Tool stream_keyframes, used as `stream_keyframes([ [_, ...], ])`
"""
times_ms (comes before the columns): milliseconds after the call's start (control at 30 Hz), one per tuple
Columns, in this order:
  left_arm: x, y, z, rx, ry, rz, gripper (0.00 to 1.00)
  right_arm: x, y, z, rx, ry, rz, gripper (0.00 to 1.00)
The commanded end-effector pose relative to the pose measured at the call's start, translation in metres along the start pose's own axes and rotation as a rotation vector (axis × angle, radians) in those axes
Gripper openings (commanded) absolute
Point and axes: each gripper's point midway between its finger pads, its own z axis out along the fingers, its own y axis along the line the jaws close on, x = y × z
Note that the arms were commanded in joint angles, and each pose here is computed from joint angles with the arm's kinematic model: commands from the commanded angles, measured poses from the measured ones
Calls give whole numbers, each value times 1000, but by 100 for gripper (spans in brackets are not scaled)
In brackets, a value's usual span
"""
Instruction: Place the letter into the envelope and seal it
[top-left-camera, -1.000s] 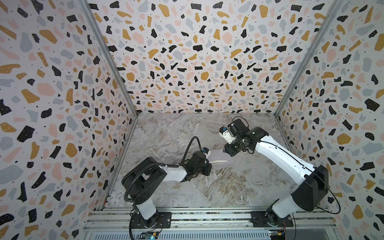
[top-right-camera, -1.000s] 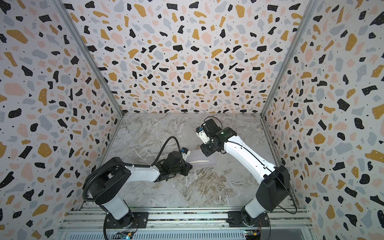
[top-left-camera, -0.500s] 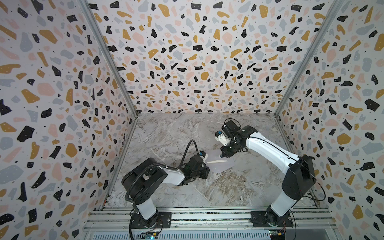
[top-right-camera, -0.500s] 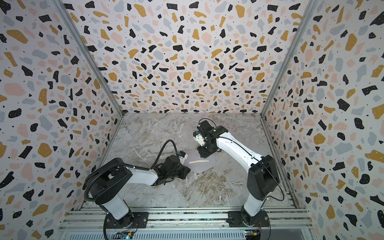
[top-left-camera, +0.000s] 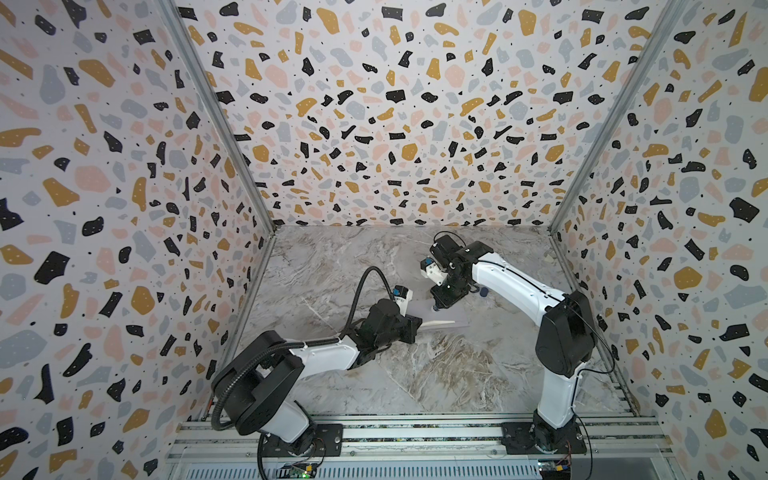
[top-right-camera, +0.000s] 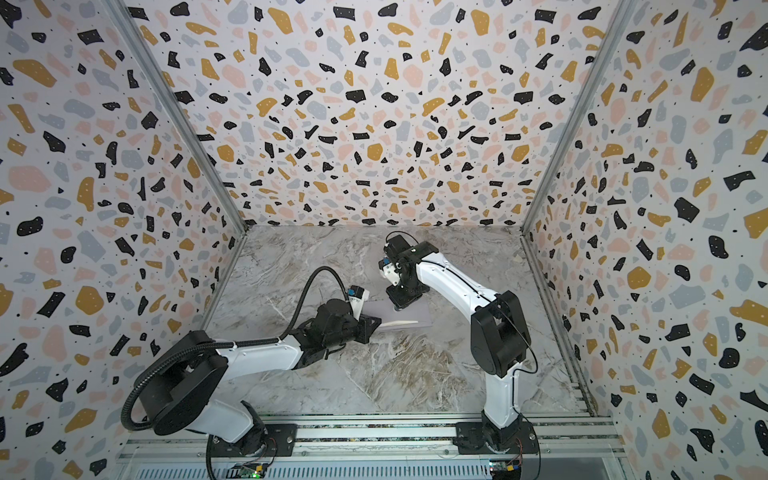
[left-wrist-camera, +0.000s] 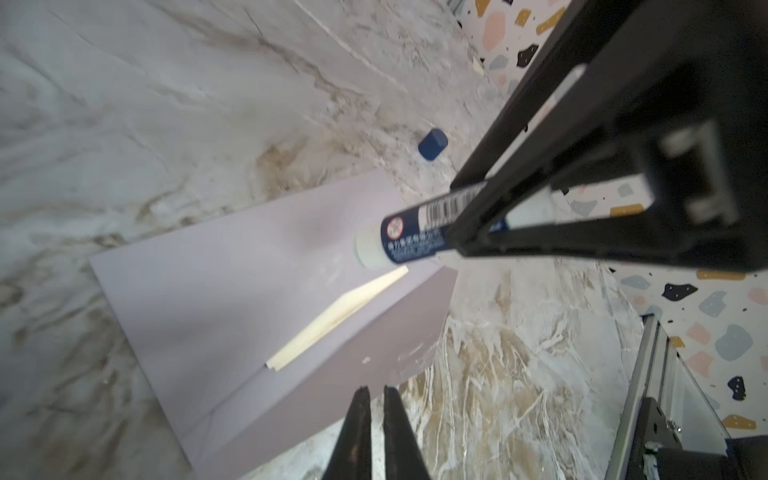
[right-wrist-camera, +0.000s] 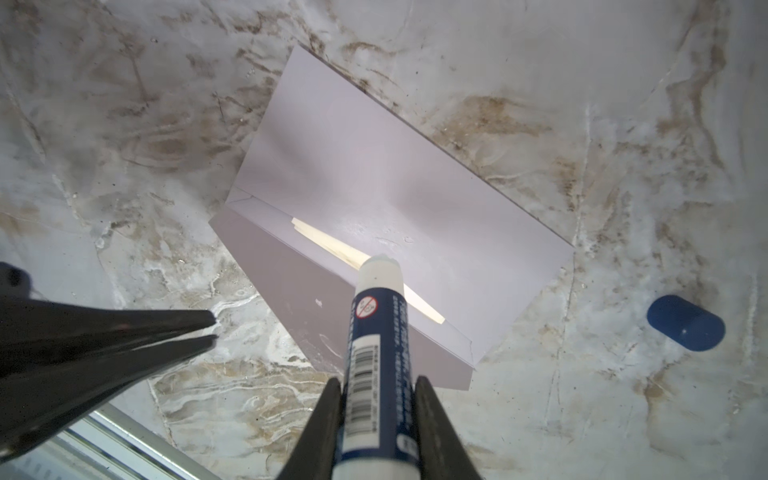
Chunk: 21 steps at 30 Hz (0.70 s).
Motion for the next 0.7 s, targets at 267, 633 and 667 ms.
stream_keyframes([
  [267,17,27,25,-60,76,-12,6,-5,10,1,0,72,-42,0],
  [633,43,46,32,-106,125,-35,5,-11,11,13,8,104,-52,0],
  [667,46,48,31,-110,129,-39,5,-11,10,14,10,109,-51,0],
])
